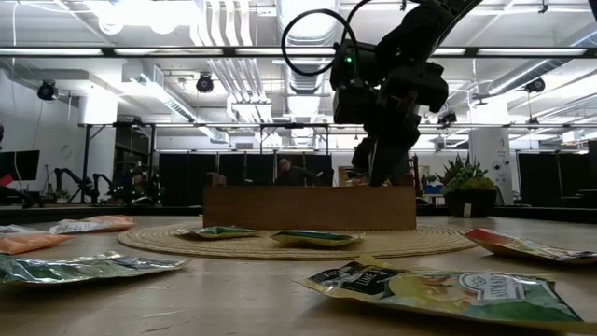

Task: Pick & Place Tea
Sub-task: Put the orange tea bag into the right section of the wooden organizer

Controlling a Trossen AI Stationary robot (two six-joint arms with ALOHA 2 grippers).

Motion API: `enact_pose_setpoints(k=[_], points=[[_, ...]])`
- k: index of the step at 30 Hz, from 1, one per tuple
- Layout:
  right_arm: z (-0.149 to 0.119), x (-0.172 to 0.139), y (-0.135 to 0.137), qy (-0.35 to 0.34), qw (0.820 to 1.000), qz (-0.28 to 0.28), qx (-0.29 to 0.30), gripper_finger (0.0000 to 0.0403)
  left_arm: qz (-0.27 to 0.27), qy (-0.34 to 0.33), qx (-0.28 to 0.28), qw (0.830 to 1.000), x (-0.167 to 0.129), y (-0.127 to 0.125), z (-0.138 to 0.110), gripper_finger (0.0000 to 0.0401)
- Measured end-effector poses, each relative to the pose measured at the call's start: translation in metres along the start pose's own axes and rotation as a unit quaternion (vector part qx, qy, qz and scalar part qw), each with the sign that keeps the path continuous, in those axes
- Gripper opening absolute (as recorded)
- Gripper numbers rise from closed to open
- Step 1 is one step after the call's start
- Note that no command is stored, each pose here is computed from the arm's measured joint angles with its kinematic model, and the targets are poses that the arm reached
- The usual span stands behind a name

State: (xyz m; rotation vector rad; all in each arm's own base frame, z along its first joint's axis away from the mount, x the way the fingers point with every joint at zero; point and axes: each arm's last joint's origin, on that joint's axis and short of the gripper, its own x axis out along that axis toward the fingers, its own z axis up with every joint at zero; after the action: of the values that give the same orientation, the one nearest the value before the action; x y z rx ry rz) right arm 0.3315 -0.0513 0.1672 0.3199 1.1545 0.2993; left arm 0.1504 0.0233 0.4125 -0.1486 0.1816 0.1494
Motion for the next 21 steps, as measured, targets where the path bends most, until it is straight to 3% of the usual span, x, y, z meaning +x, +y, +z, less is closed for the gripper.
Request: enact_pose_setpoints(k=[21], points=[[0.0044, -0.0005, -0.0029, -0.005, 0.999, -0.035, 0.005, 0.0008, -0.001, -0.008, 0.001, 1.000, -0.0001, -0.0002, 0.0015, 0.0002]])
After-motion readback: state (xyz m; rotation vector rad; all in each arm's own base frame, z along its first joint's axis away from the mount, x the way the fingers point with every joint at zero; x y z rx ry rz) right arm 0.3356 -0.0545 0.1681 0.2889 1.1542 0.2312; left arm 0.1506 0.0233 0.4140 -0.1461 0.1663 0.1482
